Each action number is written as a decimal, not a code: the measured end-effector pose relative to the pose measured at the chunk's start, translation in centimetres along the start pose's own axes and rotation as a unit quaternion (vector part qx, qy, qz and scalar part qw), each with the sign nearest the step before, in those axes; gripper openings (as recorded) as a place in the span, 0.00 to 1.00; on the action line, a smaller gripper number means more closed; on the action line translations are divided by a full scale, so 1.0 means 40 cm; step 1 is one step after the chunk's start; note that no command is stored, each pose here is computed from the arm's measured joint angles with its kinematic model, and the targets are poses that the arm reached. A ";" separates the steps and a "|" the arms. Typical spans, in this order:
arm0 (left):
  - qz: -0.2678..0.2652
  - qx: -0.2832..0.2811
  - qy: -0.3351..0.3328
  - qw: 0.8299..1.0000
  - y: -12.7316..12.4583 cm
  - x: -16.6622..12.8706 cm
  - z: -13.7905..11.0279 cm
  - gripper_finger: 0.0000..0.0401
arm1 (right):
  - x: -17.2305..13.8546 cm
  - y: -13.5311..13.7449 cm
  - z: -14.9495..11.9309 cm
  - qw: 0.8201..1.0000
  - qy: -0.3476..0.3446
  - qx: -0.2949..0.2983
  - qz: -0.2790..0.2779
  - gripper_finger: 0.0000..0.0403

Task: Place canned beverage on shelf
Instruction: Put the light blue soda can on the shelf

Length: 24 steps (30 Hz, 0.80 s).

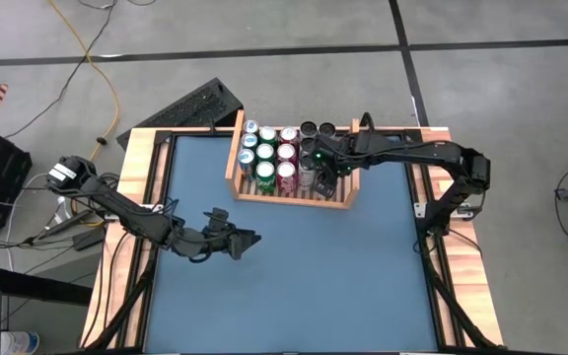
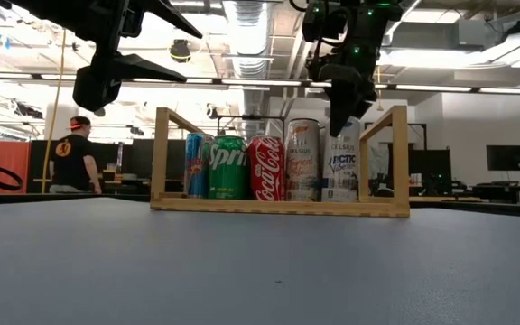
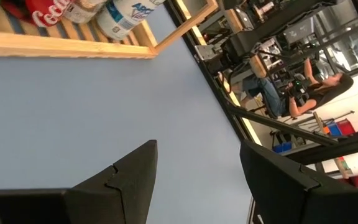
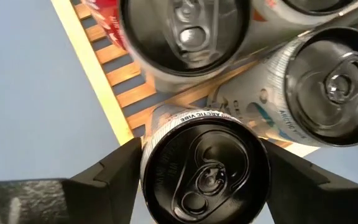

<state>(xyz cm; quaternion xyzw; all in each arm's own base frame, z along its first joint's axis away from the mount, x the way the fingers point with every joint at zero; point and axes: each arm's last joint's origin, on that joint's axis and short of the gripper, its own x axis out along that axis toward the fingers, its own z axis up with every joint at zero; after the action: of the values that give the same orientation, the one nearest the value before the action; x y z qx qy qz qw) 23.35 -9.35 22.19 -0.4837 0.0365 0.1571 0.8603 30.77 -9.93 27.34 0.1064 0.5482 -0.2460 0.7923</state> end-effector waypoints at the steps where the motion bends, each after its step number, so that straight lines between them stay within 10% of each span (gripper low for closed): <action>1: -0.003 0.002 -0.001 1.000 -0.002 0.000 0.001 0.54 | 0.000 -0.003 0.000 1.000 0.000 0.002 -0.001 0.71; 24: -0.005 0.007 0.004 1.000 -0.002 0.000 0.000 0.54 | -0.045 -0.022 0.019 1.000 -0.007 0.005 -0.004 0.80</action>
<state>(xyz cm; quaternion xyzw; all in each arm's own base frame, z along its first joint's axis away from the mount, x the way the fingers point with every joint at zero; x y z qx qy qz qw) 23.37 -9.39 22.25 -0.4783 0.0390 0.1502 0.8644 30.44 -10.54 29.38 0.1069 0.5421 -0.2529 0.7942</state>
